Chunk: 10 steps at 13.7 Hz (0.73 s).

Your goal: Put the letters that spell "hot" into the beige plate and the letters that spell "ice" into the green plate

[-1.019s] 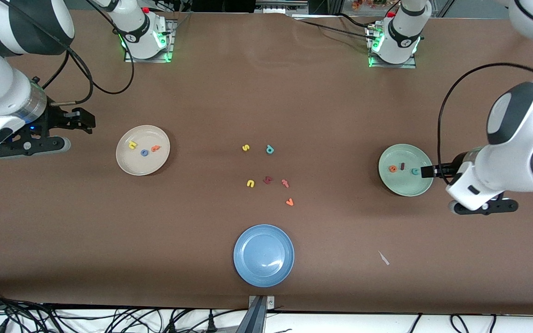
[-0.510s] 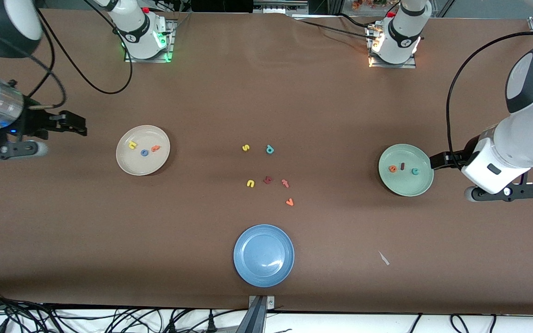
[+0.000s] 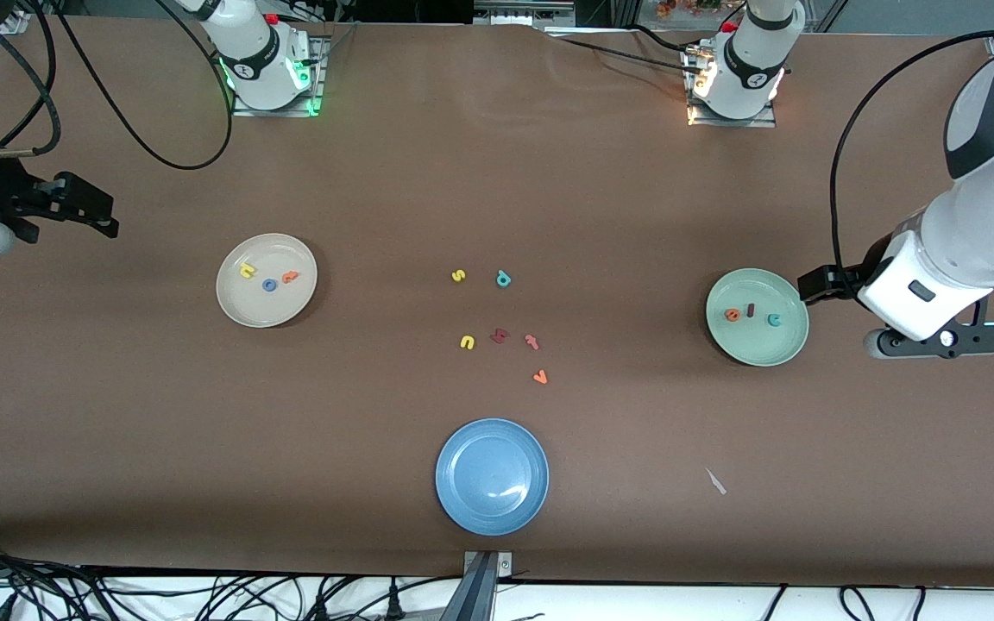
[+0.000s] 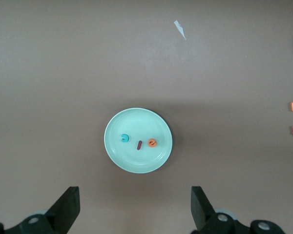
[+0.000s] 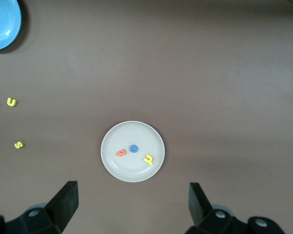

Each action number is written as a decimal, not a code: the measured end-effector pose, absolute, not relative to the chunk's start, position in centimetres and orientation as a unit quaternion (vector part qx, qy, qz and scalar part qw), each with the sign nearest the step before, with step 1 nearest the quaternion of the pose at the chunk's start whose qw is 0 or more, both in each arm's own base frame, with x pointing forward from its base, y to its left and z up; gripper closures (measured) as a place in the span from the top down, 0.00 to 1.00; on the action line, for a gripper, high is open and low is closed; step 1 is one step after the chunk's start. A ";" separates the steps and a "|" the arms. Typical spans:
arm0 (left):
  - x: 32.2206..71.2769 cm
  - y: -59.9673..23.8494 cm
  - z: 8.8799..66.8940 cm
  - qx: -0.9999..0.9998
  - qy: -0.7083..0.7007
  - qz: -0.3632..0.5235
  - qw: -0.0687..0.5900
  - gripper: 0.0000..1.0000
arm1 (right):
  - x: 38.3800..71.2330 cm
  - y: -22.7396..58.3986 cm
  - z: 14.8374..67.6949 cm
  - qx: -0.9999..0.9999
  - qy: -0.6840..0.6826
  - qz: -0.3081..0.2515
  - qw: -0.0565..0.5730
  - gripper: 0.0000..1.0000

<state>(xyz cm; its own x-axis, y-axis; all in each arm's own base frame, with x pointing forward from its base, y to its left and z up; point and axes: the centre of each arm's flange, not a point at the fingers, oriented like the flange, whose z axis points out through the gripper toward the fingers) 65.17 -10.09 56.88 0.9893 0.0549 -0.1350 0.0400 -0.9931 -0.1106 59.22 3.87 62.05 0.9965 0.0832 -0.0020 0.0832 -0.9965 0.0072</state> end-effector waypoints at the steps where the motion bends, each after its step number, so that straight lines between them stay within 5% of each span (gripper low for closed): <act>1: 65.0 -10.3 57.0 -0.996 -0.023 0.073 0.044 1.00 | 59.3 3.7 61.8 0.999 0.042 -0.003 0.010 1.00; 10: 63.6 -8.9 57.0 -0.990 -0.090 0.109 -0.006 1.00 | 59.7 3.9 61.0 0.999 0.045 -0.008 0.023 1.00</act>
